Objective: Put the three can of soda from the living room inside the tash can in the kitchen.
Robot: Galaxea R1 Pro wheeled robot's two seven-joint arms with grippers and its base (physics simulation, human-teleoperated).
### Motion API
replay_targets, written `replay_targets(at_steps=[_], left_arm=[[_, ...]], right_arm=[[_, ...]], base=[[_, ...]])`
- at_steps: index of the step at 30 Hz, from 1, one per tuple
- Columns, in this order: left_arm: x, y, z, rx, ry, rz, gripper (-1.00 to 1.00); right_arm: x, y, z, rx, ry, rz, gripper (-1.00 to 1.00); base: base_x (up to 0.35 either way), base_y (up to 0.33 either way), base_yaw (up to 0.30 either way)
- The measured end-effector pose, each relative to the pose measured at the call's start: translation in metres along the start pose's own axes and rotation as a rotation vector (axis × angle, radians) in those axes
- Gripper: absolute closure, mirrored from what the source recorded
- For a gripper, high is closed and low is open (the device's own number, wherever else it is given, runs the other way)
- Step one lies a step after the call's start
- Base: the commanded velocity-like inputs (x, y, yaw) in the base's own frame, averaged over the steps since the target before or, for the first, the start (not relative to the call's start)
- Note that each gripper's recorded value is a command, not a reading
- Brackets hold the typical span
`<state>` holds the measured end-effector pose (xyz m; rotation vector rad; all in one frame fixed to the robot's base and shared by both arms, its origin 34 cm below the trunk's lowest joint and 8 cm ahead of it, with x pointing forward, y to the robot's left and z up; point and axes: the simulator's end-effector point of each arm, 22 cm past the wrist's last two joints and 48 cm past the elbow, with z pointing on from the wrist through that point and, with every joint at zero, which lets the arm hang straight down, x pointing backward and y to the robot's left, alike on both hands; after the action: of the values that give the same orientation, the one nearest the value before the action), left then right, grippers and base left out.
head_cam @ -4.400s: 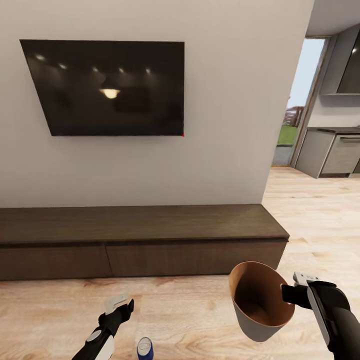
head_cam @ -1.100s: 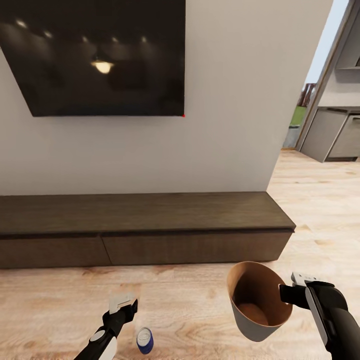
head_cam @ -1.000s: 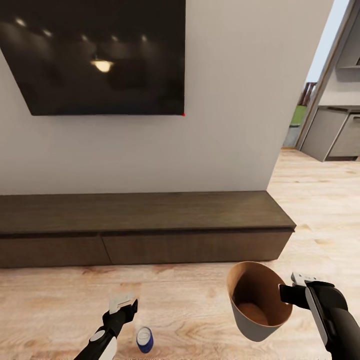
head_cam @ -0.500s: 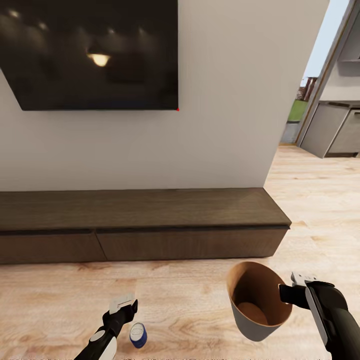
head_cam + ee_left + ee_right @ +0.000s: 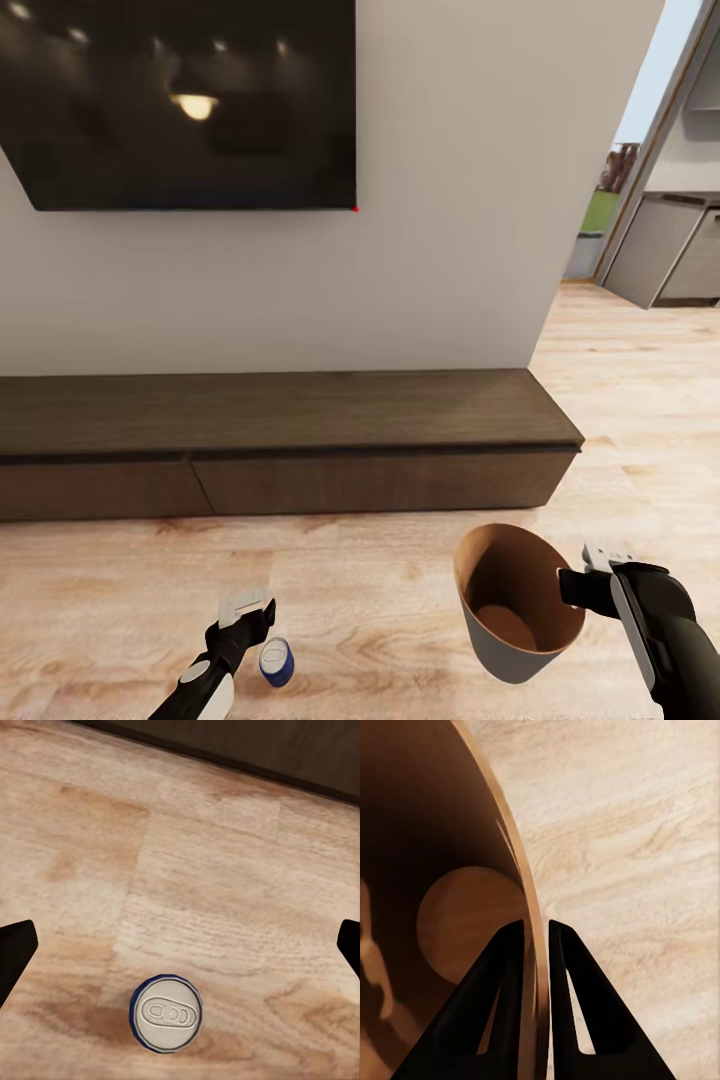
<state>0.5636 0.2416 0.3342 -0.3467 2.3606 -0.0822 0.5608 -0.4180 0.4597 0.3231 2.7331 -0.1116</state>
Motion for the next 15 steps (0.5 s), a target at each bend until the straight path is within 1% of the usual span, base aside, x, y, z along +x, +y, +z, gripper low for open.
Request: replay_targets(at_steps=[8,12,15], left_arm=[[0.0055,0.0014,0.0014,-0.003,0.01,0.0,-1.0],[0.0061,0.0015,0.0016,-0.003,0.012,0.001,-1.0],[0.006,0.0016,0.0017,-0.003,0.012,0.001,-1.0]], right_arm=[[0.0033,-0.0008,0.0038,0.004,0.01,-0.001,1.0],[0.0029,-0.0007,0.0038,0.001,0.009,0.001,1.0],[0.0018,-0.0034,0.0033,0.01,0.007,-0.004,1.0]], base=[[0.013,-0.002,0.0],[0.179,-0.068,0.0],[0.174,-0.078,0.0]])
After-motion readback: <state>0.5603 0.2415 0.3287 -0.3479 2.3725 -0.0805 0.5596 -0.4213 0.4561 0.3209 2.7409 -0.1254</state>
